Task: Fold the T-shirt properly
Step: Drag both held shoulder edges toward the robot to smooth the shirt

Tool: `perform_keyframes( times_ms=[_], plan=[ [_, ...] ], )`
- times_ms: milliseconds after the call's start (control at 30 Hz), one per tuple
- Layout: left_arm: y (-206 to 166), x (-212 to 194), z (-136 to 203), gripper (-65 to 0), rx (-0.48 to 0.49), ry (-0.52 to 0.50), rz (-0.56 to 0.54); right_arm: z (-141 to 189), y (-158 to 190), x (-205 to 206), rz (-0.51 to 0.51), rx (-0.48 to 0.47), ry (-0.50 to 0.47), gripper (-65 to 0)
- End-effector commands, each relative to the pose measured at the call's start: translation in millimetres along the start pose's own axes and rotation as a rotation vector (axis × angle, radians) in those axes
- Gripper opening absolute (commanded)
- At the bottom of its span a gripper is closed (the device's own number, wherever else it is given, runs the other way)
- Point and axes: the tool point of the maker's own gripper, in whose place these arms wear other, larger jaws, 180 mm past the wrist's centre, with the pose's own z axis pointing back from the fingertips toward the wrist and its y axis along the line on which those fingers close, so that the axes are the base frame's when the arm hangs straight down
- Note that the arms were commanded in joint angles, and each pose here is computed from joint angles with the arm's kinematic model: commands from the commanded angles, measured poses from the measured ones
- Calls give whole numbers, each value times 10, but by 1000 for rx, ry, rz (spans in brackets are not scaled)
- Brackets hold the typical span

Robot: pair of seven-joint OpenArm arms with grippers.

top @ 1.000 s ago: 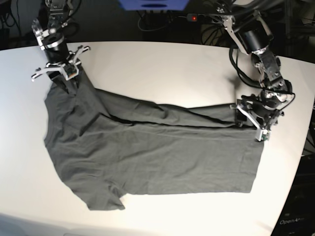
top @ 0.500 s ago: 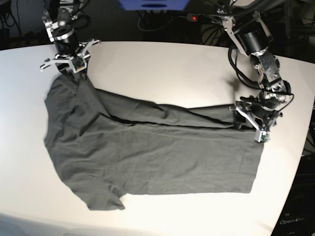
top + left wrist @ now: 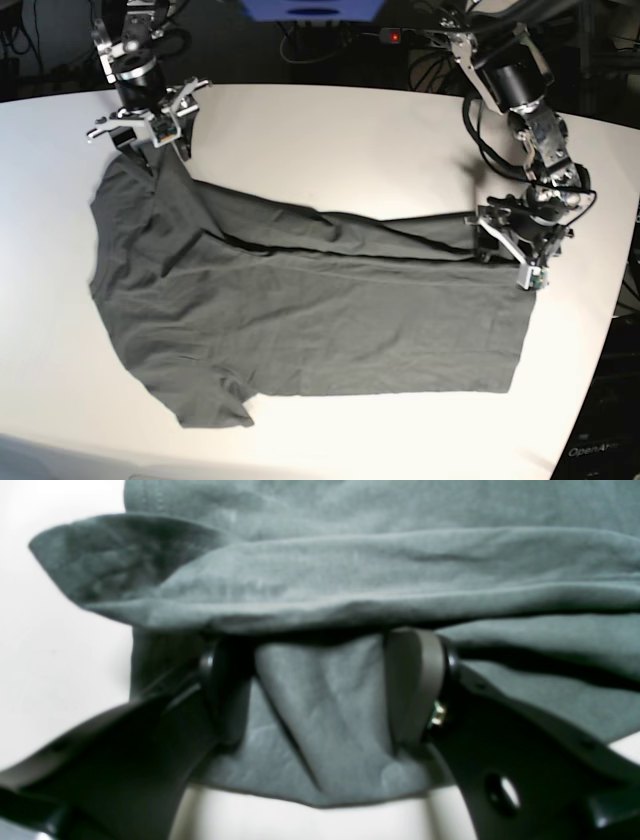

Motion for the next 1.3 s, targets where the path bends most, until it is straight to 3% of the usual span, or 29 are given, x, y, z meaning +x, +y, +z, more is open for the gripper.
perform_keyframes(
  times_ms=[0, 367, 600, 667, 833, 967, 1267],
  plan=[
    [36, 199, 11, -246, 7, -58, -4, 8, -39, 40, -7, -15, -24, -321],
    [62, 177, 21, -246, 11, -53, -8, -118, 83, -199, -39, 29, 16, -341],
    [62, 177, 21, -251, 11, -53, -8, -134, -16, -198, -10, 23, 13, -593],
    [63, 186, 20, -299, 11, -54, -8, -132, -22, -217, -7, 24, 19, -650],
    [10, 62, -61, -506, -14, -20, 15, -127, -124, -228, 33, 25, 16, -647],
    [57, -24, -115, -624, -22, 11, 26, -205, -279, -155, 63, 6, -5, -647],
    [74, -65, -110, -626, -20, 19, 28, -299, -562, 7, 127, -29, -49, -647]
  ],
)
